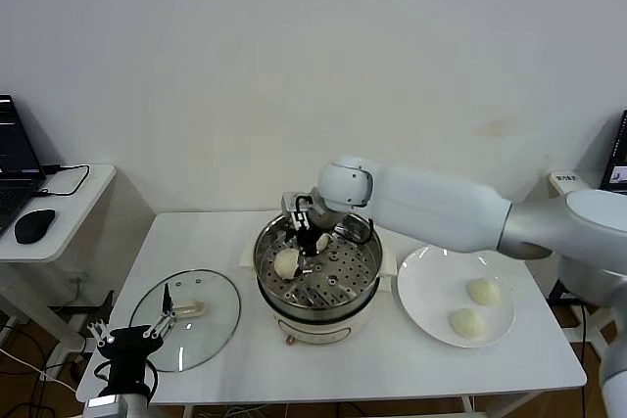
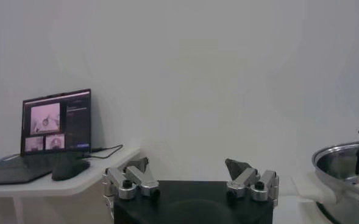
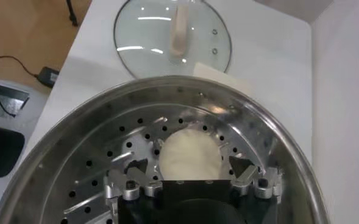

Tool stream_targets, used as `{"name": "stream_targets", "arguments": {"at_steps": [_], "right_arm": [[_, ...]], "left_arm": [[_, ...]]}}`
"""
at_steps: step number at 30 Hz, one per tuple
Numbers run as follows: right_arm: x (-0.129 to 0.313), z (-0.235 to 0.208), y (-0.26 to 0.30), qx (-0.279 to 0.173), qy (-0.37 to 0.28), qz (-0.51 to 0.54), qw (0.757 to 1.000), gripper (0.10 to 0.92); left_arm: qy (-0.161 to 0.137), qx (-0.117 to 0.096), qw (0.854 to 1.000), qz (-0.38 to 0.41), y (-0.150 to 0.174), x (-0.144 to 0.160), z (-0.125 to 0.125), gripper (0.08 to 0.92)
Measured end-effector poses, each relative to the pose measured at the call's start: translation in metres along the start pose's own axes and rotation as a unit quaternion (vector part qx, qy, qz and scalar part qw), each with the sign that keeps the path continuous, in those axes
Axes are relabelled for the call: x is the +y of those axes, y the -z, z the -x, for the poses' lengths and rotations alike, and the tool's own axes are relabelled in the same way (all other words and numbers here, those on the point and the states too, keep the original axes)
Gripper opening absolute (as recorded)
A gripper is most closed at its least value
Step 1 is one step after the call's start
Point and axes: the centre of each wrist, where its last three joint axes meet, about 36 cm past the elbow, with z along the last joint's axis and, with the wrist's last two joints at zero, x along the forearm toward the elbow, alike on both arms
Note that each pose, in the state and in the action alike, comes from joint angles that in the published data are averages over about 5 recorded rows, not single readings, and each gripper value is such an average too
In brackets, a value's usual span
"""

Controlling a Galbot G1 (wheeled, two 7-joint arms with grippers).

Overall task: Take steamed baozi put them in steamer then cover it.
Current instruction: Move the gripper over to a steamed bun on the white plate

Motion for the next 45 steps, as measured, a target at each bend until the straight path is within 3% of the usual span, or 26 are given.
{"name": "stream_targets", "arguments": {"at_steps": [8, 19, 31, 45], "right_arm": [[0.018, -0.07, -0.045, 0.017, -0.011, -0.025, 0.999, 0.823], [0.094, -0.125, -0.142, 0.057, -0.036, -0.018, 0.998, 0.823], [0.181, -0.105, -0.223, 0.117, -0.023, 0.019, 0.993, 0.823], [0.211, -0.065, -0.264, 0.16, -0.001, 0.047, 0.986, 0.823]], "left_arm": [[-0.006, -0.004, 1.0, 0.0, 0.004, -0.001, -0.002, 0.823], [-0.017, -0.001, 1.0, 0.004, 0.005, -0.005, -0.009, 0.823], [-0.02, 0.007, 1.0, 0.016, 0.0, -0.001, -0.01, 0.823], [-0.013, 0.018, 1.0, 0.02, -0.008, 0.002, -0.011, 0.823]]}}
